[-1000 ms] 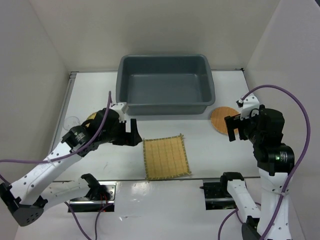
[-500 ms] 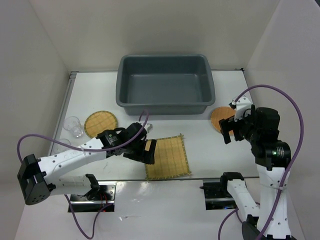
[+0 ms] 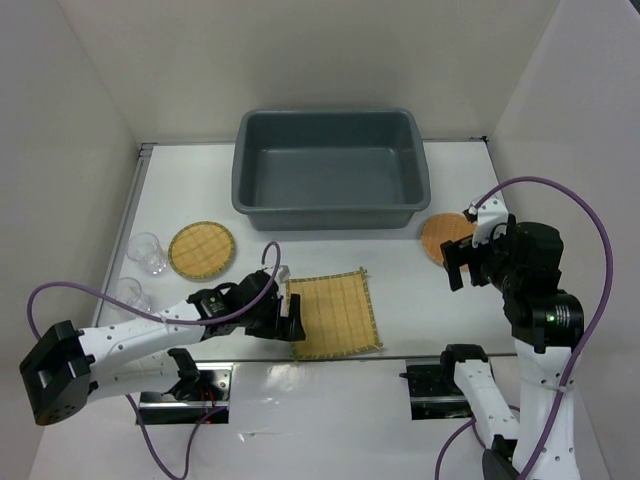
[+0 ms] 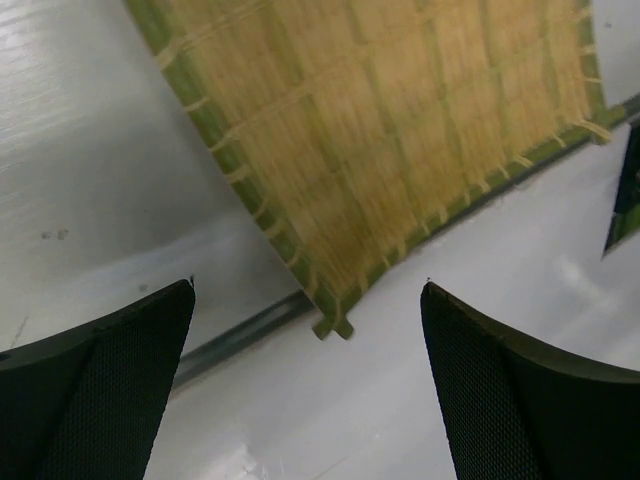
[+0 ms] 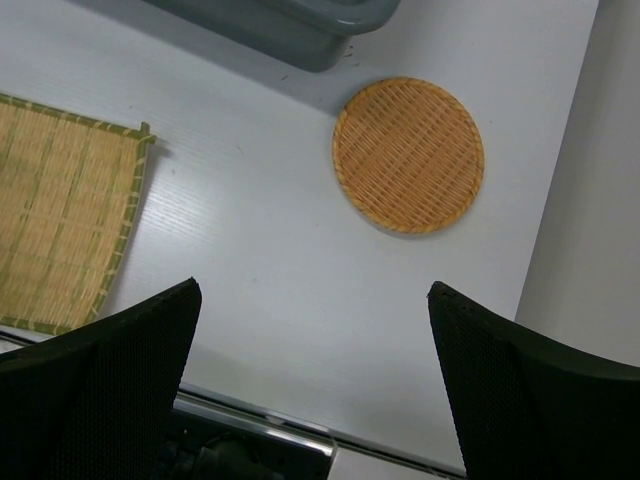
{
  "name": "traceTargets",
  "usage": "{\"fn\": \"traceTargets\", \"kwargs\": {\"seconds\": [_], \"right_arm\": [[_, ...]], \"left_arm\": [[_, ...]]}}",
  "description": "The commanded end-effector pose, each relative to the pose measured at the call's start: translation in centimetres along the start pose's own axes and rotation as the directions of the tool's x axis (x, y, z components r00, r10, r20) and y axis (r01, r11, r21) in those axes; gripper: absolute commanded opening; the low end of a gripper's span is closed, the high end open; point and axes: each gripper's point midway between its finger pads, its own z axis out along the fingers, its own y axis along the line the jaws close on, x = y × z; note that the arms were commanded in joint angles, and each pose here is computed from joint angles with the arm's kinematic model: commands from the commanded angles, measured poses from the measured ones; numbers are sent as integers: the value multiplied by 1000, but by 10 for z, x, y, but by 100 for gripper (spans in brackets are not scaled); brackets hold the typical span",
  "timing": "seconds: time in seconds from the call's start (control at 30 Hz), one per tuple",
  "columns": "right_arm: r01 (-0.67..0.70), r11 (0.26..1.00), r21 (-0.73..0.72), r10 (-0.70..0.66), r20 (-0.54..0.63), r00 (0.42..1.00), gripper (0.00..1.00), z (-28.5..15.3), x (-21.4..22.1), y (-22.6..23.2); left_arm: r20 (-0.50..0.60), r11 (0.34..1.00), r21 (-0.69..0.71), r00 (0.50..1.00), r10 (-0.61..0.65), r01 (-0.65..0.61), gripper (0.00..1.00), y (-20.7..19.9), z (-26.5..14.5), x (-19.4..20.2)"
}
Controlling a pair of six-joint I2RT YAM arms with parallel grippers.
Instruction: Place the mixed dishes into the plastic bin
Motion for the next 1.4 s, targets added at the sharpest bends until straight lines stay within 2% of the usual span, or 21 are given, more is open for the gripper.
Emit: {"fn": "traceTargets", "kwargs": {"seconds": [0.0, 0.07, 0.1, 0.13, 0.17, 0.23, 0.3, 0.33, 0.37, 0.43, 0.53, 0.6, 0.63, 0.67, 0.7, 0.73, 0.8, 0.87, 1.0, 1.23, 1.37], "right_arm": [[-13, 1000, 15, 13, 12, 1000, 98, 5, -7, -5], [8, 1000, -10, -8, 12, 1000, 98, 5, -12, -3], [8, 996, -89, -10, -28, 1000, 95, 10, -9, 7], [27, 991, -133, -32, -30, 999, 66, 8, -15, 11], [72, 981, -182, -83, -51, 995, 25, 10, -14, 15], [86, 954, -286, -137, -165, 977, 0, 22, 3, 22], [168, 931, -325, -252, -238, 938, 0, 36, 21, 16], [222, 905, -362, -320, -238, 917, 0, 41, 25, 21], [291, 876, -385, -394, -222, 892, 0, 42, 27, 22], [390, 804, -449, -508, -176, 843, 0, 51, 29, 36], [509, 637, -579, -668, -85, 739, 0, 65, 41, 68], [546, 547, -635, -748, -78, 659, 0, 83, 56, 86], [580, 459, -673, -794, -19, 607, 0, 85, 59, 111], [579, 430, -693, -803, -2, 596, 0, 88, 62, 125], [577, 400, -712, -819, 4, 573, 0, 96, 68, 137], [618, 349, -705, -819, 91, 567, 0, 101, 60, 160], [672, 351, -652, -790, 180, 587, 0, 114, 40, 179], [697, 331, -636, -805, 195, 560, 0, 123, 47, 188], [739, 251, -625, -836, 245, 492, 0, 137, 68, 201], [682, 152, -715, -833, 278, 477, 0, 142, 116, 219], [674, 133, -726, -821, 300, 485, 0, 146, 123, 227]], "left_arm": [[99, 994, 48, 990, -100, 96, 100, 2, 7, -15], [112, 985, 60, 980, -165, 159, 100, 18, 13, -8], [137, 982, 95, 974, -178, 166, 100, 15, 6, -9], [165, 974, 100, 962, -216, 202, 100, 20, 3, -12], [206, 970, 131, 951, -230, 206, 100, 19, -8, -14], [248, 960, 121, 929, -274, 251, 100, 35, -14, -9], [320, 940, 216, 890, -324, 265, 100, 33, -33, -12], [318, 924, 222, 873, -370, 311, 100, 41, -36, -5], [367, 898, 327, 836, -407, 294, 100, 33, -54, -12], [389, 853, 417, 787, -480, 314, 100, 38, -64, -8], [379, 881, 333, 808, -452, 337, 100, 41, -51, -11], [382, 915, 271, 838, -388, 300, 100, 38, -42, -19], [383, 923, 240, 844, -376, 302, 100, 40, -38, -21], [390, 932, 232, 851, -352, 279, 100, 34, -40, -28], [353, 946, 146, 878, -323, 289, 100, 42, -28, -22], [352, 951, 113, 883, -310, 289, 100, 43, -25, -25], [327, 950, 21, 896, -301, 311, 100, 44, -18, -32], [324, 952, -15, 902, -286, 307, 100, 43, -15, -38], [349, 943, 18, 882, -317, 332, 100, 32, -7, -55], [261, 931, -19, 900, -348, 366, 100, 30, 24, -47], [234, 930, -26, 907, -350, 366, 100, 25, 36, -50]]}}
